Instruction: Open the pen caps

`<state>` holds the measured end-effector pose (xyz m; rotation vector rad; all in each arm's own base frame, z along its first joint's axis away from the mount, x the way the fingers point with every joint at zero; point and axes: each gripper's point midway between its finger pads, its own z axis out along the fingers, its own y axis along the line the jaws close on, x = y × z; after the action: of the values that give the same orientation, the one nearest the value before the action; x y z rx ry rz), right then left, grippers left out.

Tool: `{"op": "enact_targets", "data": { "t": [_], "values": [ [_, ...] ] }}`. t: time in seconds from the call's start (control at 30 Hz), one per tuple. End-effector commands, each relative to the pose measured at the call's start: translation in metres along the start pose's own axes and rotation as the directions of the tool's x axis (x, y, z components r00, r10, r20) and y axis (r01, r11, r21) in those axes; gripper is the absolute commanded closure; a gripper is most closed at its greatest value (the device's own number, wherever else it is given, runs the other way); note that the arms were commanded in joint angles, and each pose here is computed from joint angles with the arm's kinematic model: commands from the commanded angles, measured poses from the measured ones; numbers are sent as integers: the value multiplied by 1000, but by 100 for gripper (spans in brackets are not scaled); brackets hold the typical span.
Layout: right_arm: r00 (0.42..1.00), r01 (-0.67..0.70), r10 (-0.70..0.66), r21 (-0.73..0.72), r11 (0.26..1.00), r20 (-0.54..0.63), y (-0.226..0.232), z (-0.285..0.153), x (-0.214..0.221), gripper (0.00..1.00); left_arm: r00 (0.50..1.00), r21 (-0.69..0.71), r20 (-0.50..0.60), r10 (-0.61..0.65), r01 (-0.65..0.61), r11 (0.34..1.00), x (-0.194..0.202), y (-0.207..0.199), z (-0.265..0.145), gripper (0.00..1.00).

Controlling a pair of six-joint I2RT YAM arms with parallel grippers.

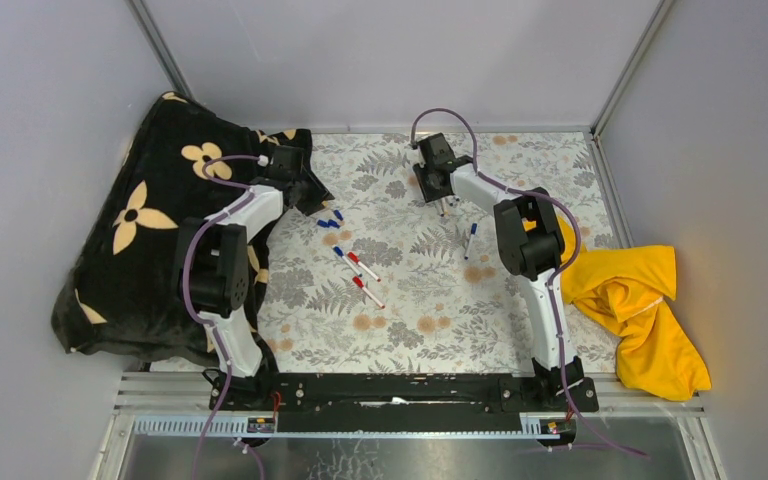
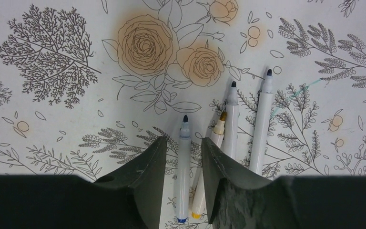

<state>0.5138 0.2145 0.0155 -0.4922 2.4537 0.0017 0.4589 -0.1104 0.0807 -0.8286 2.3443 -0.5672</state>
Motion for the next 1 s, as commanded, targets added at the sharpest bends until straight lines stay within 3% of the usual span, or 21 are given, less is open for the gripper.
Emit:
{"op": "enact_targets", "data": {
  "t": [0.0,0.17,0.4,0.67,0.97],
  "values": [
    [993,1,-5,40,999,117,-13,-29,-37,60,999,65,44,-3,0,998,-10,-19,-11,56],
    [978,-42,33,37,998,206,-15,-72,-60,58,998,79,59,13,-18,997,-12,-26,-17,55],
    [962,-151,136,47,987,236,-16,-120,-50,57,997,117,58,59,-66,991,-2,-46,-28,44],
    [948,-305,289,121,945,131,-26,-143,24,52,988,242,15,156,-155,958,29,-83,-44,23],
    [933,-360,358,151,921,38,-24,-147,89,49,987,317,-6,162,-152,936,47,-99,-55,18]
  ]
}}
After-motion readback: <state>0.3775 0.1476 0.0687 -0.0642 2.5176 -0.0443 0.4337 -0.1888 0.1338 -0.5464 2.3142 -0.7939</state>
